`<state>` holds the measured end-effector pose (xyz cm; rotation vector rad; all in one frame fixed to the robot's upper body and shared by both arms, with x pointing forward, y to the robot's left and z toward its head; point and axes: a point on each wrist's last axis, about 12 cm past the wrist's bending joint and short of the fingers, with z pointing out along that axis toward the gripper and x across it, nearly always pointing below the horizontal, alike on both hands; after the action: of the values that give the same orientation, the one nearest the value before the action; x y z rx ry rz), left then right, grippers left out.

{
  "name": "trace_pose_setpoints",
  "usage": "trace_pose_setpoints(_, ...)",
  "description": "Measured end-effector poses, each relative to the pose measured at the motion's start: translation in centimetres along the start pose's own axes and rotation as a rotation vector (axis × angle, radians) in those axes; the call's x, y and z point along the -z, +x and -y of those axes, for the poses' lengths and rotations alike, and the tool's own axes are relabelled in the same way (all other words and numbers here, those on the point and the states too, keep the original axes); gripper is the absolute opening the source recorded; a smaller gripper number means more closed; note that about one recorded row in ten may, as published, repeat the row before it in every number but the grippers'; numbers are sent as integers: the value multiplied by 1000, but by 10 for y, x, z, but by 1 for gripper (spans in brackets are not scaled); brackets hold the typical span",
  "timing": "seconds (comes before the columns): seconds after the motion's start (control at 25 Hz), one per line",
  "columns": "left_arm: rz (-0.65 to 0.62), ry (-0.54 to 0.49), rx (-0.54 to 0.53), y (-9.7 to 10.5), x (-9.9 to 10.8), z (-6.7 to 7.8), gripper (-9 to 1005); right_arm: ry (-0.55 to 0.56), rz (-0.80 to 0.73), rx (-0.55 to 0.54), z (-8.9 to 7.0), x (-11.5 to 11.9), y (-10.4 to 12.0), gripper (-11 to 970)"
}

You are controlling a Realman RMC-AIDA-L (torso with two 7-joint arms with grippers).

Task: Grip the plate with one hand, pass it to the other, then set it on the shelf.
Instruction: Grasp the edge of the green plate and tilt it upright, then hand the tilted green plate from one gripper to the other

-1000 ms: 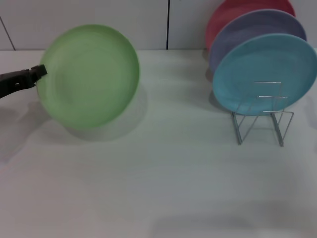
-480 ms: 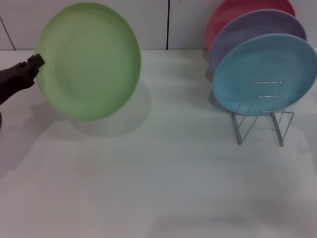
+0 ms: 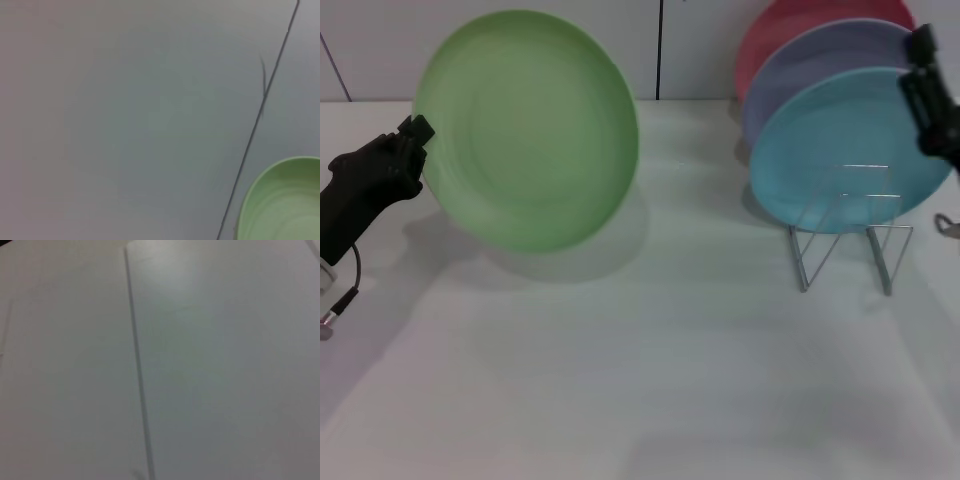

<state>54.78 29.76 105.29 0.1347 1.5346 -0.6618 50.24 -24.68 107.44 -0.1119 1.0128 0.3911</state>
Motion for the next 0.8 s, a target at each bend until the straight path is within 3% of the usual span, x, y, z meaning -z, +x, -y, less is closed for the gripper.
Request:
trace_pose_setpoints(0.36,78,-28,-68,5,-1,9,36,-157,-92,-88,-35,-14,15,729)
trace_pose_setpoints(0.8,127,-20,-160,4,-8,18,36,-249,-234,-224,-64,-26,32,728)
